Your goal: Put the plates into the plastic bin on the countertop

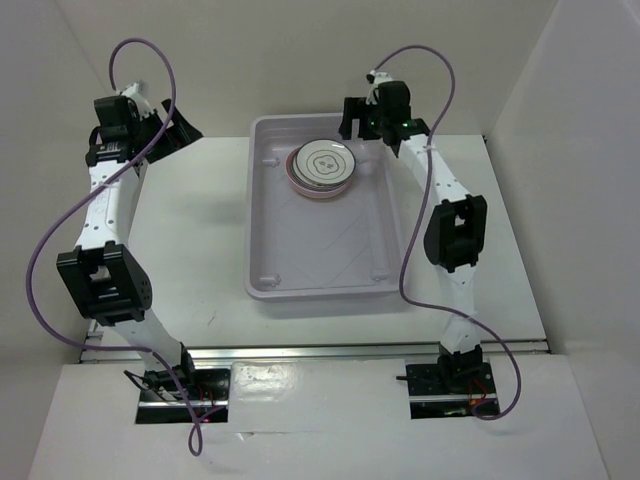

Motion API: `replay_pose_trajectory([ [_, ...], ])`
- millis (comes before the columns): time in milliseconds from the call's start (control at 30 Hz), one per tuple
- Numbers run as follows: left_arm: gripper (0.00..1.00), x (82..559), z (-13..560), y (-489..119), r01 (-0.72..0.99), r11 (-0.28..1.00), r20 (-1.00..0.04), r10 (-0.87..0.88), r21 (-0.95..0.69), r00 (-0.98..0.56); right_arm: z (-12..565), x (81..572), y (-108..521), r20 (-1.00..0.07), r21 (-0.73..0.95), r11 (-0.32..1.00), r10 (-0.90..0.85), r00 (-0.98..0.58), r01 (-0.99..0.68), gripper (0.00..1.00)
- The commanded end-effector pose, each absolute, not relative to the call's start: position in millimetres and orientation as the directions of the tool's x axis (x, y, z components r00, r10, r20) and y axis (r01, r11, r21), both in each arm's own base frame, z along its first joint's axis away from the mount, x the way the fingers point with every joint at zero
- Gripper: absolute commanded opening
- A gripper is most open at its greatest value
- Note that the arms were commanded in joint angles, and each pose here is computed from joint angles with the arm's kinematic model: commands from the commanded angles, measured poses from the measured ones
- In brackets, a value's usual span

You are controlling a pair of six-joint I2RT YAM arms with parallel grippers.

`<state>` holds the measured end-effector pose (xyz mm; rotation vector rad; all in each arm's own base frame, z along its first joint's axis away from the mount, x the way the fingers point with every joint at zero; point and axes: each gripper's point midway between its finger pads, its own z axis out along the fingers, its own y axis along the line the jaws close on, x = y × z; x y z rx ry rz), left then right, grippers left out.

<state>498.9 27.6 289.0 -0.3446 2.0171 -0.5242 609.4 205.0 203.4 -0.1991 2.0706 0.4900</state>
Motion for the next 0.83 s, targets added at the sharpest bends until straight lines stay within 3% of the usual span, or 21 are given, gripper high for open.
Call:
replay_pose_trajectory([
  [0,1.0,491,304,36,-0.031,0.897,-0.8,-0.409,-0.442,-0.438,326,594,156,-0.958,0.084,0.972,0.019,-0.285,-0.219,1.0],
  [133,1.0,489,290,50,-0.085,0.924,-0.81,-0.369,-0.372,-0.456,345,587,107,-0.969,0.013,1.0,0.011,-0.247,-0.008,1.0],
  [300,1.0,485,275,53,-0.11,0.941,-0.802,-0.33,-0.319,-0.498,343,573,85,-0.973,0.056,0.998,0.06,-0.224,0.023,1.0],
  [567,1.0,470,276,21,0.074,0.947,-0.83,-0.236,-0.314,-0.506,333,567,41,-0.944,0.192,0.981,0.193,-0.267,0.031,1.0],
  [800,1.0,471,270,18,0.1,0.945,-0.827,-0.218,-0.312,-0.518,321,559,28,-0.933,0.207,0.977,0.211,-0.29,0.048,1.0],
])
